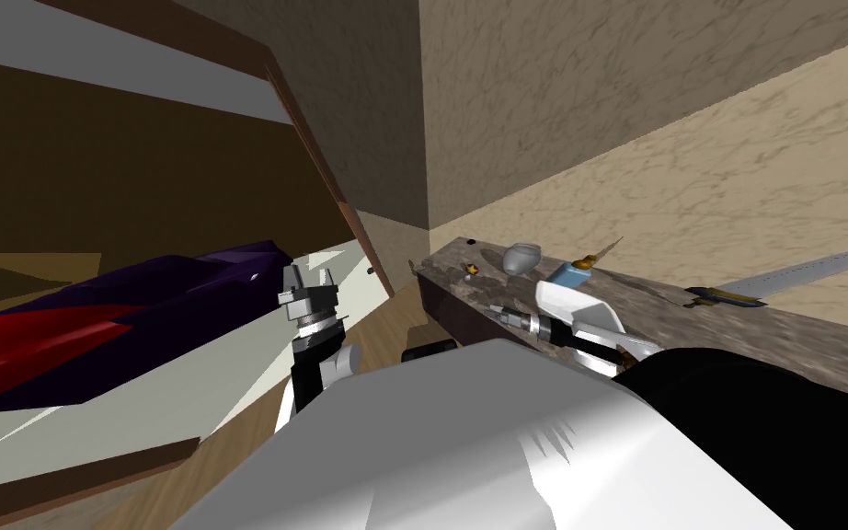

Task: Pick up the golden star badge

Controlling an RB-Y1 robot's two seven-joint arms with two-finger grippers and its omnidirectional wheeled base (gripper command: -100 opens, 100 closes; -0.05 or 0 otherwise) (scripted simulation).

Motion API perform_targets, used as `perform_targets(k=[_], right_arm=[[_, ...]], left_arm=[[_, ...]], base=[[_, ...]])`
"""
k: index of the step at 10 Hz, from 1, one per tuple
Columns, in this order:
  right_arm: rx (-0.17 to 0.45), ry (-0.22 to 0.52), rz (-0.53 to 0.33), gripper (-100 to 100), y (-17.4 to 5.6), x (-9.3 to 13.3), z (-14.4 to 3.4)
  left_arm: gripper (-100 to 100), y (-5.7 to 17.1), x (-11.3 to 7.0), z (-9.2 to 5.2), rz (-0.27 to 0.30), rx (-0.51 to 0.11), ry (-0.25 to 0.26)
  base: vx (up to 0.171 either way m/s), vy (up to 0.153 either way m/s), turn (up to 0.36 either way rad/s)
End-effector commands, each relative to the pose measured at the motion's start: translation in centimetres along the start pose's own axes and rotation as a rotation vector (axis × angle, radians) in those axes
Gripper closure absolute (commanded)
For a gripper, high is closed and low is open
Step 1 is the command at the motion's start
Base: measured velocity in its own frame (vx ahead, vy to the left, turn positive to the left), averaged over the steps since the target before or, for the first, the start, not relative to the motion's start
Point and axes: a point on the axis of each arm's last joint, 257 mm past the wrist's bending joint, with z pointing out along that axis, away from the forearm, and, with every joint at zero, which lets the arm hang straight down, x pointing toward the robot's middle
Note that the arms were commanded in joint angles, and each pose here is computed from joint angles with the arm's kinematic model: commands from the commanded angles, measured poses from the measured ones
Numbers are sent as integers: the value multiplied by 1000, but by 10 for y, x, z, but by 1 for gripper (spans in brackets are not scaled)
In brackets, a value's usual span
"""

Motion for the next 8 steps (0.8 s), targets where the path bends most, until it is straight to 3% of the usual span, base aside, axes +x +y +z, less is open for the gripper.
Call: perform_targets(k=[1, 2, 3, 4, 5, 6, 7, 8], right_arm=[[27, 45, -34, -100, -12, 1, -7], [73, 94, -66, -100, -33, 8, -18], [75, 112, -83, -100, -35, 5, -21], [121, 160, -117, -100, -55, 10, -34], [123, 176, -133, -100, -57, 8, -36], [169, 227, -172, -100, -77, 10, -51], [170, 239, -185, -100, -78, 7, -53], [207, 292, -231, -100, -95, 6, -66]], left_arm=[[0, 0, 0, 0, 0, 0, 0], [0, 0, 0, 0, 0, 0, 0], [0, 0, 0, 0, 0, 0, 0], [0, 0, 0, 0, 0, 0, 0], [0, 0, 0, 0, 0, 0, 0], [0, 0, 0, 0, 0, 0, 0], [0, 0, 0, 0, 0, 0, 0], [0, 0, 0, 0, 0, 0, 0]], base=[[41, 15, 67], [57, 30, 122], [47, 25, 73], [49, 28, 168], [44, 12, 64], [55, 27, 140], [43, 24, 79], [55, 39, 113]])
